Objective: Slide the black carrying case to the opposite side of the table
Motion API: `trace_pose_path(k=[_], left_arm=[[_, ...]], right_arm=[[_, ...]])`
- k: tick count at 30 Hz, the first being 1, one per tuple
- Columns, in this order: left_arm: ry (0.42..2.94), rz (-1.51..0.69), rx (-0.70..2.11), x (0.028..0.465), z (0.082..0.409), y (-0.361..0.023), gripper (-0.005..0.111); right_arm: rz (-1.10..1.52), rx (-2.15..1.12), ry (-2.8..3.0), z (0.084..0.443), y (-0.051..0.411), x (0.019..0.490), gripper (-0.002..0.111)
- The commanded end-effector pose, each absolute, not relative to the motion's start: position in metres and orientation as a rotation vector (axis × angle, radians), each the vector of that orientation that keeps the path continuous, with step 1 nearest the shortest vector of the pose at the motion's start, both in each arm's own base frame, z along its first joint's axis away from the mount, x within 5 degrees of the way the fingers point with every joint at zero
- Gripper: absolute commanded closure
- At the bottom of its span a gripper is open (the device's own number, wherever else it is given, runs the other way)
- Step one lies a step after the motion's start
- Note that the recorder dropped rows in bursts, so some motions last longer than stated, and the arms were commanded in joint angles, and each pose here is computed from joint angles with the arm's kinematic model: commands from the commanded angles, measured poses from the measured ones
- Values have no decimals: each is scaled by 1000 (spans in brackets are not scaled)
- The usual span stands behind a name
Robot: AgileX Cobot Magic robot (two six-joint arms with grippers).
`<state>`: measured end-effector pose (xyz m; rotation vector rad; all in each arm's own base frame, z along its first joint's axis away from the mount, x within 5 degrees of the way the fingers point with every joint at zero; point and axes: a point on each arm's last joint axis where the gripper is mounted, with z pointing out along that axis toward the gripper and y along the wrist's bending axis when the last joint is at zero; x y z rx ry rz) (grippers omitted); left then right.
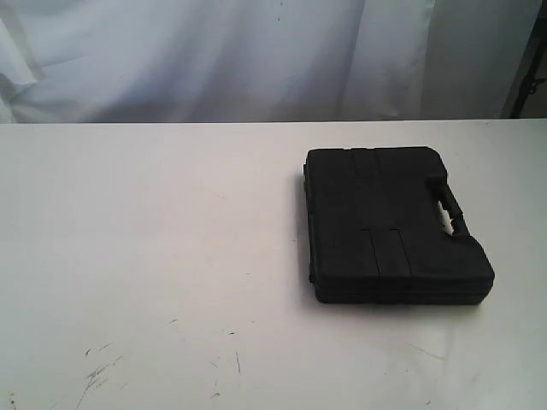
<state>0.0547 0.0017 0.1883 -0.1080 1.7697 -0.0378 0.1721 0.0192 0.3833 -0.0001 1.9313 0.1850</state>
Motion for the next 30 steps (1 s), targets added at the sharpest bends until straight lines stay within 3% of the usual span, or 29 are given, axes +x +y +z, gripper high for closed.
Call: trace_pose_path(k=[1,14,24,30], left_arm=[[1765,-36,-111,55,187,2,107],[1765,-36,-111,55,187,2,107],[1765,-36,-111,55,187,2,107],[1765,-36,-111,55,187,2,107]], right_arm=[[108,88,1871,350,2,142,108],[47,107,1722,247,-2,69,108],[31,94,1721,237,-2,64,108],[15,85,1740,213,-2,61,108]])
